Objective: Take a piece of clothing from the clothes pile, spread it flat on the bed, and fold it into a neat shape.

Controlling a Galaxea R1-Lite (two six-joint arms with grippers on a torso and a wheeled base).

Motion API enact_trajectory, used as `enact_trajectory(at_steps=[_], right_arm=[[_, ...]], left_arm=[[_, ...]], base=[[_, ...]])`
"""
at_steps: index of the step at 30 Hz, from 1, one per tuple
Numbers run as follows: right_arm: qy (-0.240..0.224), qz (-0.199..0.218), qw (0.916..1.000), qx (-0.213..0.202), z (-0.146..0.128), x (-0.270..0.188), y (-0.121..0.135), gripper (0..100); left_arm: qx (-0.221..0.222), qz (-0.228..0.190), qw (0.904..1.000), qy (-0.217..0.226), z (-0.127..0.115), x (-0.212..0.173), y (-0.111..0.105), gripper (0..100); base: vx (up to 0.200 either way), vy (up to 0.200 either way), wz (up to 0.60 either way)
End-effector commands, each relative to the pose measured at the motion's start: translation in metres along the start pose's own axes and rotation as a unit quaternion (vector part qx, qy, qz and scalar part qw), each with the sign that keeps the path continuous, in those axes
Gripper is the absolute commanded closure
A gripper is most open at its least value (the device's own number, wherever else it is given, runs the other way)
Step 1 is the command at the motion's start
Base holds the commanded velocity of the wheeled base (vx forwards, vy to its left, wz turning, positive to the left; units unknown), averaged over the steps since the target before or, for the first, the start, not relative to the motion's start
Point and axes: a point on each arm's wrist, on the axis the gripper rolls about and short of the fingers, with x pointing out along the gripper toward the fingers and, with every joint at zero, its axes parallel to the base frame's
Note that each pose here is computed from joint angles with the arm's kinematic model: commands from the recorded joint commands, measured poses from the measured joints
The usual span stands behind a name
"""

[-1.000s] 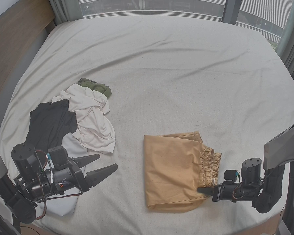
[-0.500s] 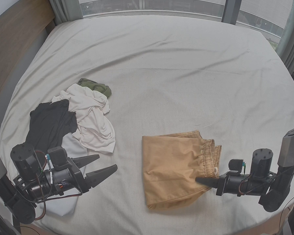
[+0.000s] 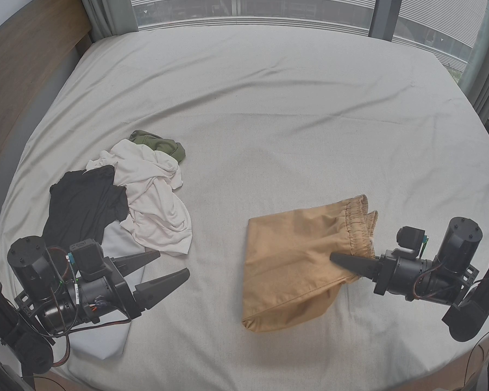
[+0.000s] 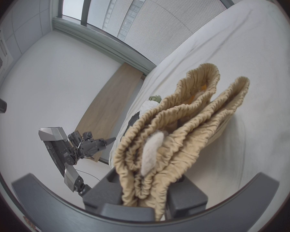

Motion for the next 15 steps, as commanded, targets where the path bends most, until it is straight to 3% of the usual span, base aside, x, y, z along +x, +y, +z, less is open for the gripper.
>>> enact_trajectory(at_steps=[1,15], right_arm=[[-0.028,0.02,0.9993,-0.014,0.016,0.008,0.004,100],[-0.076,0.042,0.9961,-0.016,0.051,0.027,0.007,100]], left_arm=[[0.001,0.0,1.0,-0.004,0.001,-0.002,-0.001,0],[-0.002,0.001,1.0,0.003,-0.002,-0.003,-0.001,0]], base=[[0.0,0.0,0.0],[0.0,0.0,0.0]])
